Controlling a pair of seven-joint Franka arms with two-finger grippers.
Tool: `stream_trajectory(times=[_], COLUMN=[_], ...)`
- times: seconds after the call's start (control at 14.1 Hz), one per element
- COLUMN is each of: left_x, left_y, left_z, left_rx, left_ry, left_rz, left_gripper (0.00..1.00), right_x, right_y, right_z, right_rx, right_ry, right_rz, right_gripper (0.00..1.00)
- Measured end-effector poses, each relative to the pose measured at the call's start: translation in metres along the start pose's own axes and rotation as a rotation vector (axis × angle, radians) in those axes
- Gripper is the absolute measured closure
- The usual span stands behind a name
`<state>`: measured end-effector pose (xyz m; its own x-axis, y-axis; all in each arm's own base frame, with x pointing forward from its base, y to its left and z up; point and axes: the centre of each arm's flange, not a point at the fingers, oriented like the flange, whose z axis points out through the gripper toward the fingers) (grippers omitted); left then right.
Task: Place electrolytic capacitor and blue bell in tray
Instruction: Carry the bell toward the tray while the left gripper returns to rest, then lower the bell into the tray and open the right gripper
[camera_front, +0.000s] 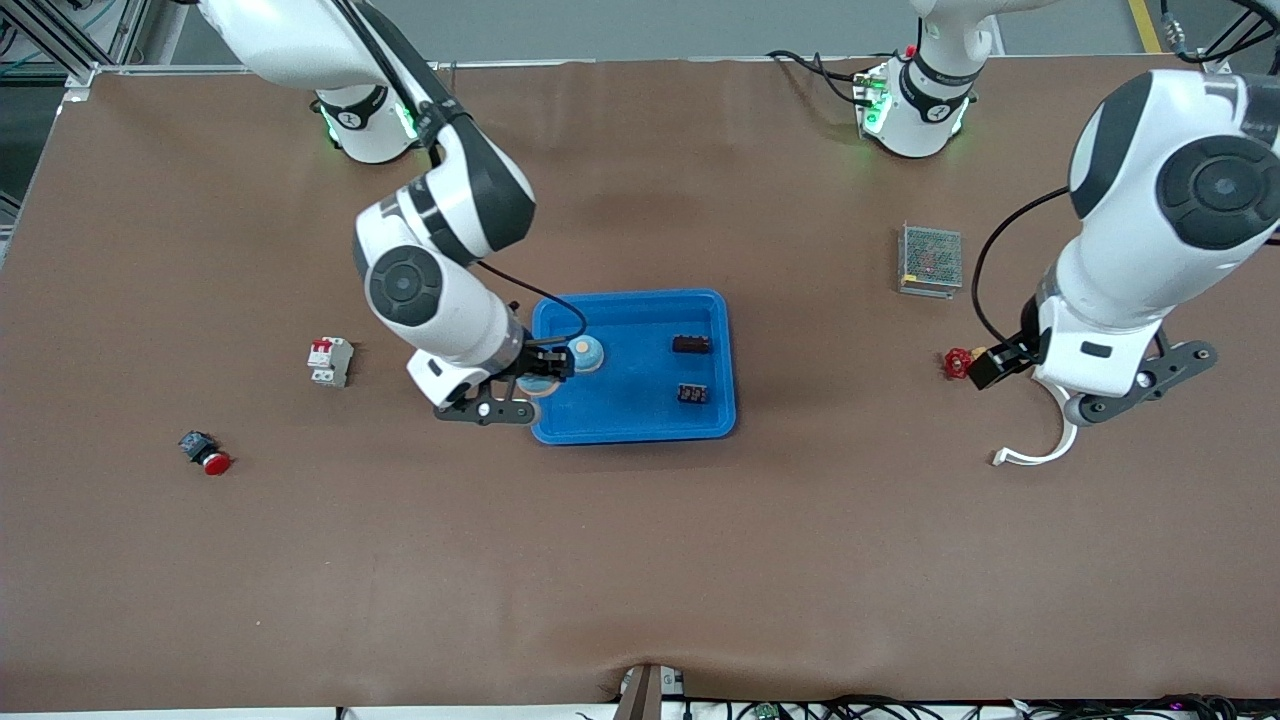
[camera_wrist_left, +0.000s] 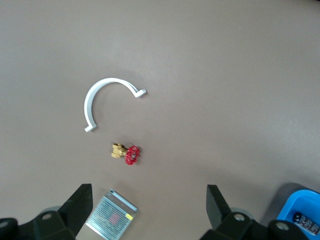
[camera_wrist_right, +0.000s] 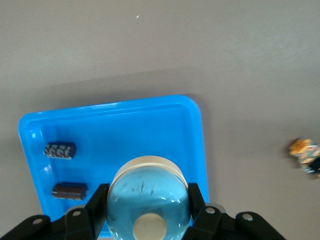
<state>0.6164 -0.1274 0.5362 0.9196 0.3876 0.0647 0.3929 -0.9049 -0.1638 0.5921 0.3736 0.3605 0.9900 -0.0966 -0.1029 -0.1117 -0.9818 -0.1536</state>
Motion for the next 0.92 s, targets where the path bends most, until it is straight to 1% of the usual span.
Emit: stream_trajectory(times=[0.14,0.21,0.28,0.43,0.64,0.92], left_x=[-0.002,-0.004,-0.007,-0.013,-0.015,-0.019], left_y=[-0.008,-0.01,-0.012,-0.02,-0.04,-0.073], left_z=[-0.014,-0.022,-0.03,-0.046,-0.063,-0.081], left_rx=[-0.004,-0.008,-0.014,-0.033,-0.061,-0.091], left_ry=[0.021,0.032,0.043,0.05,0.042,0.028], left_rz=[0.036,0.051,0.061,0.075,0.131,0.232], left_gripper=[0.0,0.0,0.0,0.0,0.0,0.0], right_x=[-0.003,-0.003,-0.002,0.005,0.004,-0.004], right_y=[-0.018,-0.023,-0.025,-0.023,-0.025,-0.036], right_z=[0.021,0.032,0.043,0.063,0.091,0.123], right_rx=[-0.005,-0.021,-0.035,-0.039,-0.048,-0.045], right_ry=[0.025,0.042,0.061,0.084,0.076,0.08], right_rz=[0.014,0.012,0.006,0.002,-0.006,-0.026], right_gripper=[0.32,0.32,0.32,0.32,0.32,0.32])
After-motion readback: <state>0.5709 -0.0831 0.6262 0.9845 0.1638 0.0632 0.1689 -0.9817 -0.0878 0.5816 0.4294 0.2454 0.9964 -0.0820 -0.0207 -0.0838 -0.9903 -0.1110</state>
